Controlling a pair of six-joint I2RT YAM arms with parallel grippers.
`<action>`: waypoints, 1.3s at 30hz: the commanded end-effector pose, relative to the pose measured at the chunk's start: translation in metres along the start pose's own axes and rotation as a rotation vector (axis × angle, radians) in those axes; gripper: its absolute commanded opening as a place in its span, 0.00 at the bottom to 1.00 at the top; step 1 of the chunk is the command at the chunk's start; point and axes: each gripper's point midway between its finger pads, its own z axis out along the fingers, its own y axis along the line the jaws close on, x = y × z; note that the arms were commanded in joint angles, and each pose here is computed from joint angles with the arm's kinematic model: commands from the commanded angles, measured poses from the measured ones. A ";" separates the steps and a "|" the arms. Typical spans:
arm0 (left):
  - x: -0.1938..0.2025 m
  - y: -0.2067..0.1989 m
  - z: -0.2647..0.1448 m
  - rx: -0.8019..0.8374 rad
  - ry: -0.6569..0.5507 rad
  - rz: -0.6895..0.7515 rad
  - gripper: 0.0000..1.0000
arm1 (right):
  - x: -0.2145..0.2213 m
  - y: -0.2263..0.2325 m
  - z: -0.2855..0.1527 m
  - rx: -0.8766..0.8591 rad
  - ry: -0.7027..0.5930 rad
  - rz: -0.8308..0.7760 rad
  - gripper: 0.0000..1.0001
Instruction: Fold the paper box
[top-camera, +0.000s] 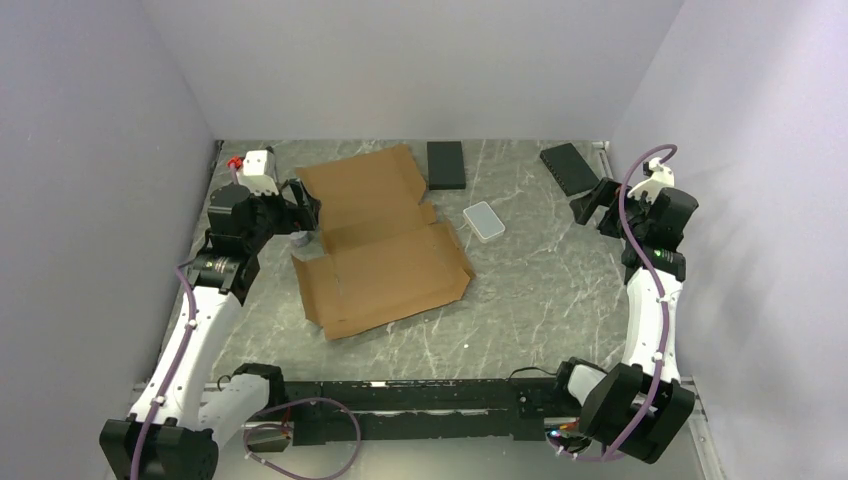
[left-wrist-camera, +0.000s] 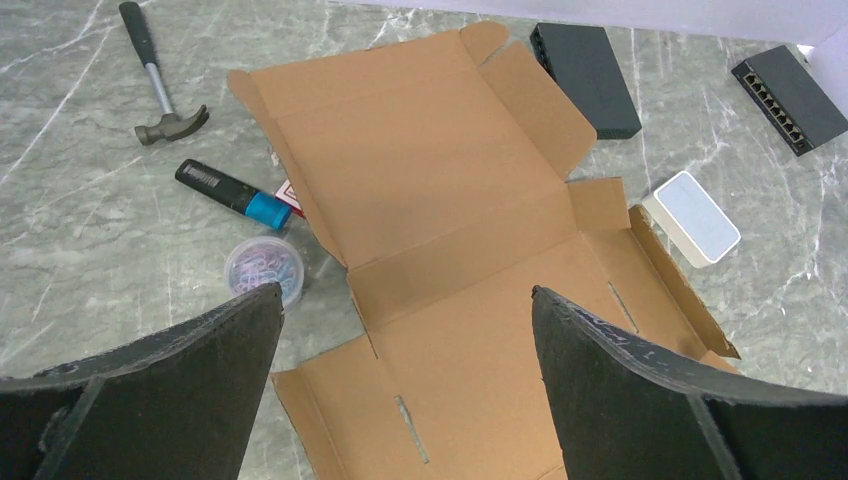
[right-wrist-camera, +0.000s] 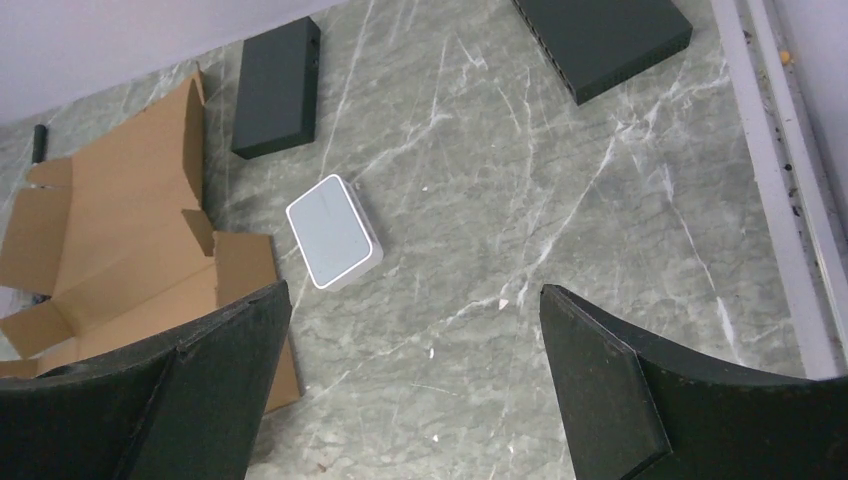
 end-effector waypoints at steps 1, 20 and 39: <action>-0.001 -0.001 0.001 0.012 -0.006 0.034 0.99 | -0.021 0.013 -0.007 -0.043 -0.061 0.007 1.00; 0.004 -0.020 0.003 0.120 0.031 0.027 0.99 | 0.010 0.042 -0.007 -0.285 0.008 -0.123 1.00; 0.032 -0.080 0.004 0.470 0.228 -0.133 0.99 | 0.042 0.078 -0.026 -0.577 0.024 -0.313 1.00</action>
